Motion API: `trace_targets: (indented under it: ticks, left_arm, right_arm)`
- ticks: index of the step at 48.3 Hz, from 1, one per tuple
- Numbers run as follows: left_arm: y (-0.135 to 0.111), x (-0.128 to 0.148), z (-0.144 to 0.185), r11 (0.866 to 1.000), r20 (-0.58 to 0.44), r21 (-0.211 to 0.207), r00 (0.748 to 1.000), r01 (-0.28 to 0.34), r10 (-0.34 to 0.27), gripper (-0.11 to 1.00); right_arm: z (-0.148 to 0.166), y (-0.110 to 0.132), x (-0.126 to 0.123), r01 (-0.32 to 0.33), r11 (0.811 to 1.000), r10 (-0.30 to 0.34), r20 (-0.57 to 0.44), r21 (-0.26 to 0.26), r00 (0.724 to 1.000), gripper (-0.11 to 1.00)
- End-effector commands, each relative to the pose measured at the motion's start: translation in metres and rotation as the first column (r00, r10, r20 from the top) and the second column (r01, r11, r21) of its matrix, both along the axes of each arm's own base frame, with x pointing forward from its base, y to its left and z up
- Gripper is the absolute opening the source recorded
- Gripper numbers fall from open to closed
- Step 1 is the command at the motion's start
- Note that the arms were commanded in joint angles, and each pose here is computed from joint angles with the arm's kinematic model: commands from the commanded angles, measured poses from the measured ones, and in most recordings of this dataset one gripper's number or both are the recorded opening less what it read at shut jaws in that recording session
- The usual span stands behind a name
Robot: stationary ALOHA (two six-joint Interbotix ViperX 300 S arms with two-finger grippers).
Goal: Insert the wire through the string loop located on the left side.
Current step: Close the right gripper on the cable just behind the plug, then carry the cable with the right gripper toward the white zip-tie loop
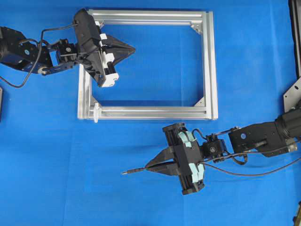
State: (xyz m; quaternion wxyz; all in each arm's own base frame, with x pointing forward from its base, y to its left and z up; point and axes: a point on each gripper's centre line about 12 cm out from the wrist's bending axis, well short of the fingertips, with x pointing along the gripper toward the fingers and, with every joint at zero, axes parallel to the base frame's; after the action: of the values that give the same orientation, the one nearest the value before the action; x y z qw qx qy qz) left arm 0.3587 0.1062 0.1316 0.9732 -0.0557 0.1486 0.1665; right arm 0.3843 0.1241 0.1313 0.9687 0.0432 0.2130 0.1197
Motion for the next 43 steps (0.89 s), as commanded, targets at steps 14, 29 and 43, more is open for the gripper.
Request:
trace_targets:
  ticks: [14,29,43]
  left_arm:
    - [0.001,0.002,0.015,1.0,0.046,0.013,0.999,0.0,-0.001,0.0]
    - [0.001,0.002,0.014,1.0,0.044,0.013,0.999,0.0,0.0,0.0]
    - [0.001,0.001,0.014,1.0,0.043,0.012,0.999,-0.001,0.001,0.0]
  right_arm:
    - [0.014,-0.036,0.008,0.088,0.996,-0.089,0.033,0.008,0.996,0.01]
    - [0.011,-0.094,0.004,0.23,0.973,-0.23,0.017,0.0,0.973,0.01]
    - [0.01,-0.12,0.0,0.294,0.956,-0.294,0.008,-0.001,0.956,0.01]
